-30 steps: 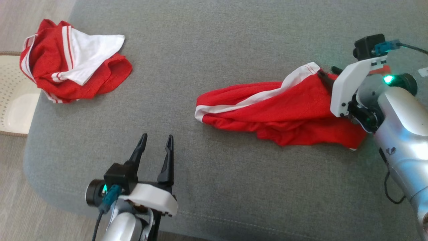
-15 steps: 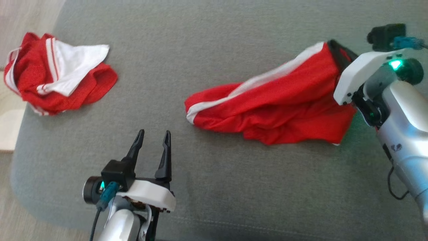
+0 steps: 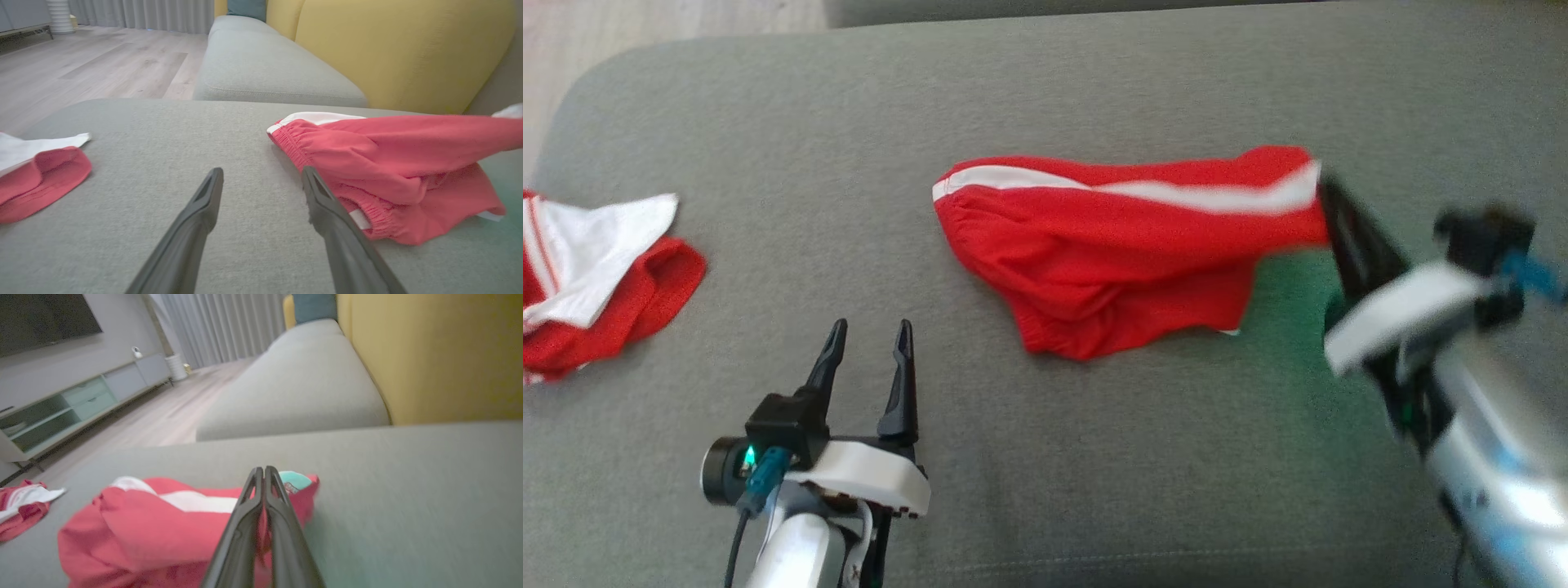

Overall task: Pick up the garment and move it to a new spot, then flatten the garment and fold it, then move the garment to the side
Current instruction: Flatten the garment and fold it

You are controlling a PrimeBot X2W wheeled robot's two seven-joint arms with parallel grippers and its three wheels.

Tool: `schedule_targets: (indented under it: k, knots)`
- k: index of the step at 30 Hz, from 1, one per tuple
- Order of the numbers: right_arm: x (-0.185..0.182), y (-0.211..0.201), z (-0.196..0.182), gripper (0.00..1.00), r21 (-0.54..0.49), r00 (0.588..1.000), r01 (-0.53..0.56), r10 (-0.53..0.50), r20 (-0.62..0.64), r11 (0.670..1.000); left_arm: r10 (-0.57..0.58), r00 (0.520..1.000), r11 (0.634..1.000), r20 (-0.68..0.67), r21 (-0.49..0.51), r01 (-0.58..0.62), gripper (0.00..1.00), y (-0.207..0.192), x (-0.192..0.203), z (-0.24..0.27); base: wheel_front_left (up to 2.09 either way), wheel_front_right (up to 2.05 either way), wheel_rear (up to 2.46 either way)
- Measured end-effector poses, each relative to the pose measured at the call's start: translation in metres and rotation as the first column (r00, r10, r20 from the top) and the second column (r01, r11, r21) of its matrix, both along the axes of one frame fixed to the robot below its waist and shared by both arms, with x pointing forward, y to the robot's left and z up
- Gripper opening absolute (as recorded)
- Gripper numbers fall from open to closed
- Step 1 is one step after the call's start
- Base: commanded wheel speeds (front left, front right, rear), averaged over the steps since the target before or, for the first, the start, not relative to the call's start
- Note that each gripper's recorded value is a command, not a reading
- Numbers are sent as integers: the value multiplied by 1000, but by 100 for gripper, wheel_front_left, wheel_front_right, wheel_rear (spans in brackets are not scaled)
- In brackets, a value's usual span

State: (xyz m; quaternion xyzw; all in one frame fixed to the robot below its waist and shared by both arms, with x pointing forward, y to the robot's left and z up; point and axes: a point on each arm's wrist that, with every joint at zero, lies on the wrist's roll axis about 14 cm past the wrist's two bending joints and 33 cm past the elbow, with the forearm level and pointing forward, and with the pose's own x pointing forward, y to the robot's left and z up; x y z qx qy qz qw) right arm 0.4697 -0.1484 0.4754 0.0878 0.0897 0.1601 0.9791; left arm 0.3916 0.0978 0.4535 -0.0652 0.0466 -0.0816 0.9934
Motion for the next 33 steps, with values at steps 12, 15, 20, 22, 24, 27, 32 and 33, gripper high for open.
schedule_targets:
  k: [12, 15, 20, 22, 24, 27, 32, 33]
  knots:
    - [-81, -24, -73, 100, -89, 985, 100, -111, -130, 991, -59, 998, 998, 13, 3, 59, 100, -16, 6, 2, 0, 0, 0]
    - [-74, -35, -64, 100, -102, 983, 158, -166, -81, 982, -61, 998, 998, 11, 4, 61, 100, -17, 6, 2, 0, 0, 0]
    - [-62, -35, -36, 100, -118, 979, 203, -200, 35, 972, -71, 997, 997, -12, -1, 71, 100, -20, 7, -6, 0, 0, 0]
    - [-61, -30, -29, 100, -121, 978, 203, -197, 64, 972, -85, 996, 996, -16, -15, 85, 100, -25, 14, -6, 0, 0, 0]
    - [-61, -27, -26, 100, -121, 976, 209, -201, 79, 970, -106, 994, 994, -4, -19, 106, 100, -33, 26, -2, 0, 0, 0]
    - [-60, -26, -22, 100, -132, 975, 211, -198, 101, 969, -127, 992, 992, 25, -17, 128, 100, -44, 53, 8, 0, 0, 0]
    - [-64, -29, -25, 100, -129, 972, 229, -219, 92, 965, -170, 985, 985, -7, -10, 170, 100, -65, 86, 4, 0, 0, 0]
    - [-65, -31, -25, 100, -131, 970, 234, -223, 91, 963, -175, 984, 985, -26, -18, 174, 100, -68, 90, -1, 0, 0, 0]
